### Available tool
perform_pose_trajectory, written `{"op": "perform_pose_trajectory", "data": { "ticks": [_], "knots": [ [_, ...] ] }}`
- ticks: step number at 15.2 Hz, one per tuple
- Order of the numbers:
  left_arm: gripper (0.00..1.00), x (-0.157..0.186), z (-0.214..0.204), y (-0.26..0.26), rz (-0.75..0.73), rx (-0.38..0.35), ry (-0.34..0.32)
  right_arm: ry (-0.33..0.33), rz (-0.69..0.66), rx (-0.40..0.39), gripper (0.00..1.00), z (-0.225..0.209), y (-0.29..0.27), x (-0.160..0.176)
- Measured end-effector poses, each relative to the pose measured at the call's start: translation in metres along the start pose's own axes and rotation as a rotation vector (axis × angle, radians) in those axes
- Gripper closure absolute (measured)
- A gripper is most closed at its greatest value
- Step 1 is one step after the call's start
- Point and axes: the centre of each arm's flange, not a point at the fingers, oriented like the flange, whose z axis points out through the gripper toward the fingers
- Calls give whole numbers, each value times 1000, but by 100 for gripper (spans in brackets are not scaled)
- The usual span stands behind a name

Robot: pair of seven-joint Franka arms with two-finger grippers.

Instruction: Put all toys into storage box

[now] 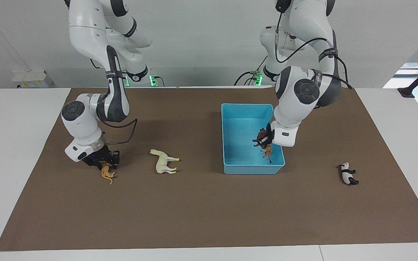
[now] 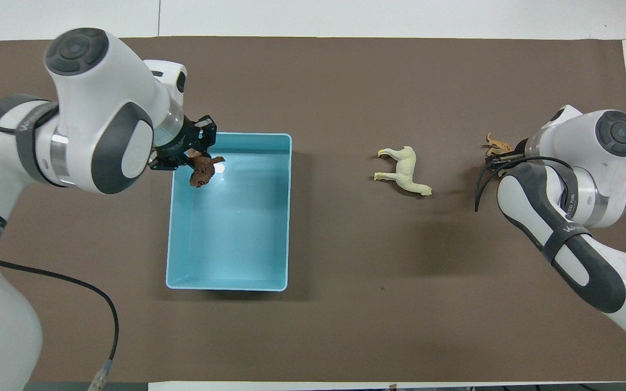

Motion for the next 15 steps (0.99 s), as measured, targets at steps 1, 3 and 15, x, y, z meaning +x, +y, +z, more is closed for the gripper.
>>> {"op": "perform_pose_trajectory", "data": {
  "ticks": [1,3,15],
  "knots": [
    [11,3,-6,-4,-2,1,14,0,1,0,43,0,0,0],
    [0,16,-13,-19,6,33,66,1,0,0,43,-2,-1,1],
    [0,225,16,-269,269,-1,336,-22,121,50,43,-269,-245,33]
  ]
}}
